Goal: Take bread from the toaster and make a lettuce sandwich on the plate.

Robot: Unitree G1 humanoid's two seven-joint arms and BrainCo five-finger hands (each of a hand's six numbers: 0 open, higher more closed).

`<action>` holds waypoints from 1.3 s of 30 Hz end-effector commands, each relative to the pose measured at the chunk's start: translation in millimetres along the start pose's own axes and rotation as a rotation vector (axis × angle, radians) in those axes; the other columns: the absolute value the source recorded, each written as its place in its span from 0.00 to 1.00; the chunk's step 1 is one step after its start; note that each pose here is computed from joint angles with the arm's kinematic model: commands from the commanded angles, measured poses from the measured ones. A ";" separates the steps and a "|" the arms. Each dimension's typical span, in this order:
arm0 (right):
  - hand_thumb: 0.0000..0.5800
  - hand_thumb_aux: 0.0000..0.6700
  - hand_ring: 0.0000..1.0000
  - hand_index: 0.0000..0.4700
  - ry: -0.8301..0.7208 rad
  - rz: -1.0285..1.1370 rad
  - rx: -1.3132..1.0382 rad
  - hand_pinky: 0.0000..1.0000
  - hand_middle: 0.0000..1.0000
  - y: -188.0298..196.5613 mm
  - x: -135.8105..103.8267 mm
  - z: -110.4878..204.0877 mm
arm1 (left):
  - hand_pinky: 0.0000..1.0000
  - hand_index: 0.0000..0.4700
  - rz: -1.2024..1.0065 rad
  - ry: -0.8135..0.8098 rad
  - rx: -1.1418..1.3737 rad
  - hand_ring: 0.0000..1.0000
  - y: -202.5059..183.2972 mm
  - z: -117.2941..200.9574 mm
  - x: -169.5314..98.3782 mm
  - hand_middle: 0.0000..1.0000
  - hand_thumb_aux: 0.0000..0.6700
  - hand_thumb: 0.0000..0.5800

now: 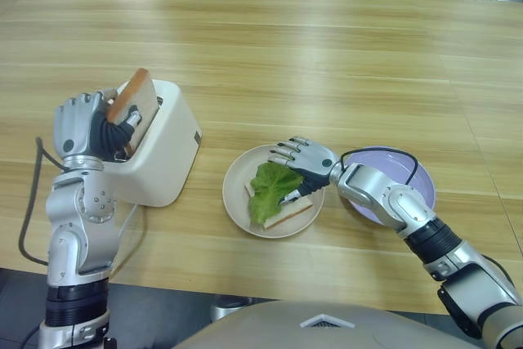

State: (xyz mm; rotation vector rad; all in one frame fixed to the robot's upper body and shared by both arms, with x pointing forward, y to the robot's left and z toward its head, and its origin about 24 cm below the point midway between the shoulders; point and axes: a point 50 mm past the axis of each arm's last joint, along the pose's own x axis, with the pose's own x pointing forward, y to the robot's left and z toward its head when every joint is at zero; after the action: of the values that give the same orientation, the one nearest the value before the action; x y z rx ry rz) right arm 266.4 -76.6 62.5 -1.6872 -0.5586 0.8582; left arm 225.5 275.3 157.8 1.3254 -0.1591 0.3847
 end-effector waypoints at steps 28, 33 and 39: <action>0.00 0.00 0.00 0.00 -0.156 -0.706 0.175 0.00 0.00 -30.8 -117.8 46.5 | 1.00 0.98 -0.518 -0.158 -0.892 1.00 -95.3 111.8 -84.7 1.00 1.00 1.00; 0.00 0.00 0.00 0.00 -0.217 -0.588 0.164 0.00 0.00 -19.6 -115.2 64.2 | 1.00 0.98 -0.703 -0.150 -0.888 1.00 -128.2 112.7 -92.8 1.00 1.00 1.00; 0.00 0.00 0.00 0.00 -0.174 -0.287 0.220 0.00 0.00 19.1 -95.2 72.2 | 1.00 0.98 -0.806 -0.149 -0.857 1.00 -144.3 101.4 -86.8 1.00 1.00 1.00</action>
State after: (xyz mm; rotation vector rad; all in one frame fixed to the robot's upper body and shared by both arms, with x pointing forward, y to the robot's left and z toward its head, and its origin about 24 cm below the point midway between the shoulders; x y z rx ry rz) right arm 146.9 -107.6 77.3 -1.2383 -0.8950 0.7581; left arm 206.0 129.4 29.6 0.4715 0.0575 -0.4252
